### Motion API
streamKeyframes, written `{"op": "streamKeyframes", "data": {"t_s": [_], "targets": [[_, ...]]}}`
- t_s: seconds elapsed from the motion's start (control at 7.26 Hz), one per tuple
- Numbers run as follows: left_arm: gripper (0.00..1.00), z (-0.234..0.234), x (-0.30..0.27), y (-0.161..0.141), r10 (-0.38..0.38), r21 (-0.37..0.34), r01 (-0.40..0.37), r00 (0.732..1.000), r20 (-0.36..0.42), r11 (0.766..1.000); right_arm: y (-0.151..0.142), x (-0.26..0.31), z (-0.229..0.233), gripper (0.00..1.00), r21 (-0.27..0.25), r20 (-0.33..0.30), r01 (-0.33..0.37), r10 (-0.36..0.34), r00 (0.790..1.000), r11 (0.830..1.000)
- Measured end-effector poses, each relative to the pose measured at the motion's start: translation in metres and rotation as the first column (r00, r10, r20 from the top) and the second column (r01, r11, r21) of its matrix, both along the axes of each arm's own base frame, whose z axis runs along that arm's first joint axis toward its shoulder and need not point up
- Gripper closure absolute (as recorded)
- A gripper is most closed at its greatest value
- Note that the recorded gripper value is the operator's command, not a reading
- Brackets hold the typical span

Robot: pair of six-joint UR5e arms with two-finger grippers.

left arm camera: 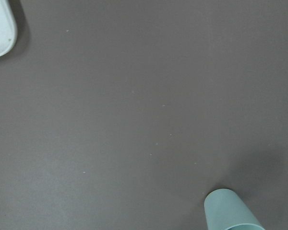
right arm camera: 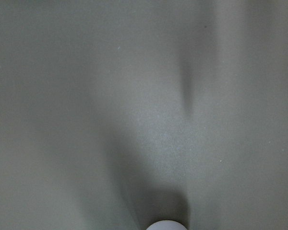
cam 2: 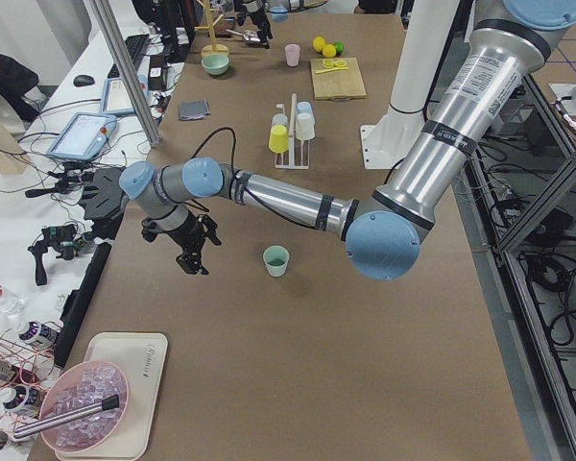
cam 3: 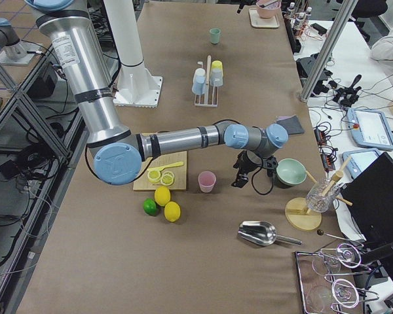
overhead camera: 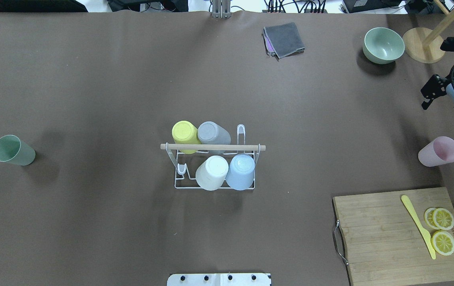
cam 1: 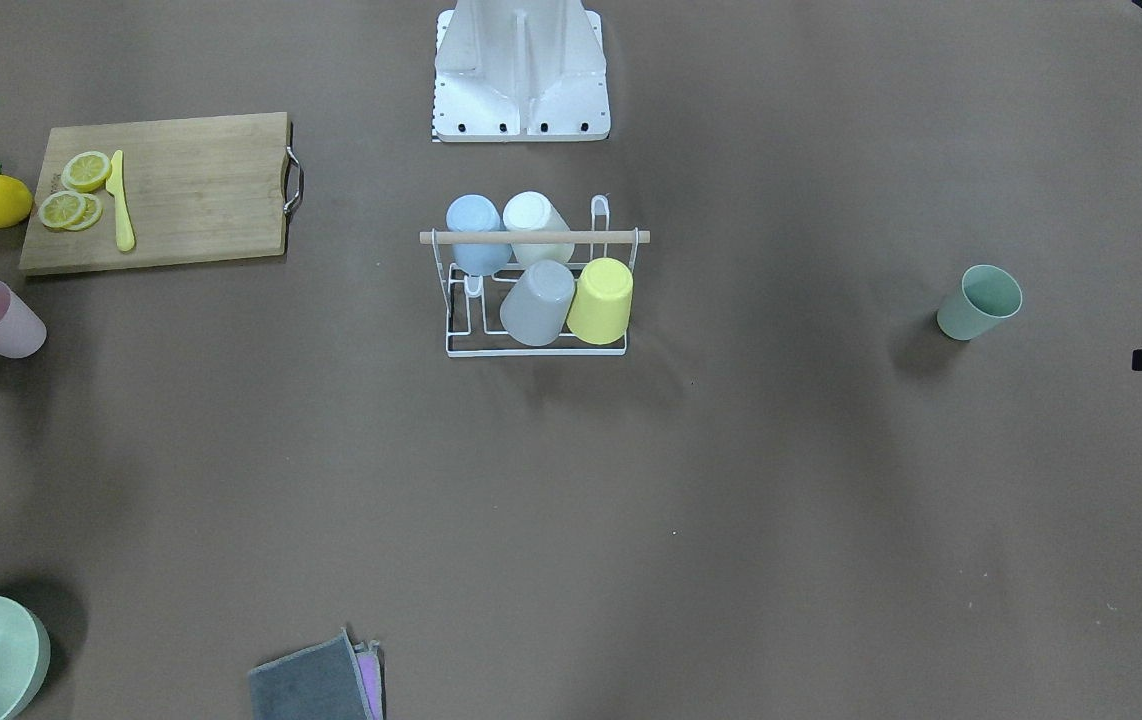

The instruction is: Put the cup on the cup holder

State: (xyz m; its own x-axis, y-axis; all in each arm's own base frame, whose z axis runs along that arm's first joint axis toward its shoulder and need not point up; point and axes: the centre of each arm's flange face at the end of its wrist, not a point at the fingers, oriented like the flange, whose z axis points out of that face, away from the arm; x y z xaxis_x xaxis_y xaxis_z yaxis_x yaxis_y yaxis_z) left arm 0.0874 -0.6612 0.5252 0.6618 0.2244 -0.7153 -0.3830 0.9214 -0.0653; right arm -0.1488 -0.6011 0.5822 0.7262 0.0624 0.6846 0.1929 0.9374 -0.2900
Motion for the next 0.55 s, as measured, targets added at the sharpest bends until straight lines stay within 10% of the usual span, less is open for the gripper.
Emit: {"op": "streamKeyframes", "data": {"t_s": [0.55], "targets": [[0.02, -0.014, 0.065, 0.006, 0.075, -0.024, -0.075, 0.997, 0.012, 0.997, -0.004, -0.013, 0.017, 0.01, -0.037, 0.034, 0.158, -0.157, 0.987, 0.987]]}}
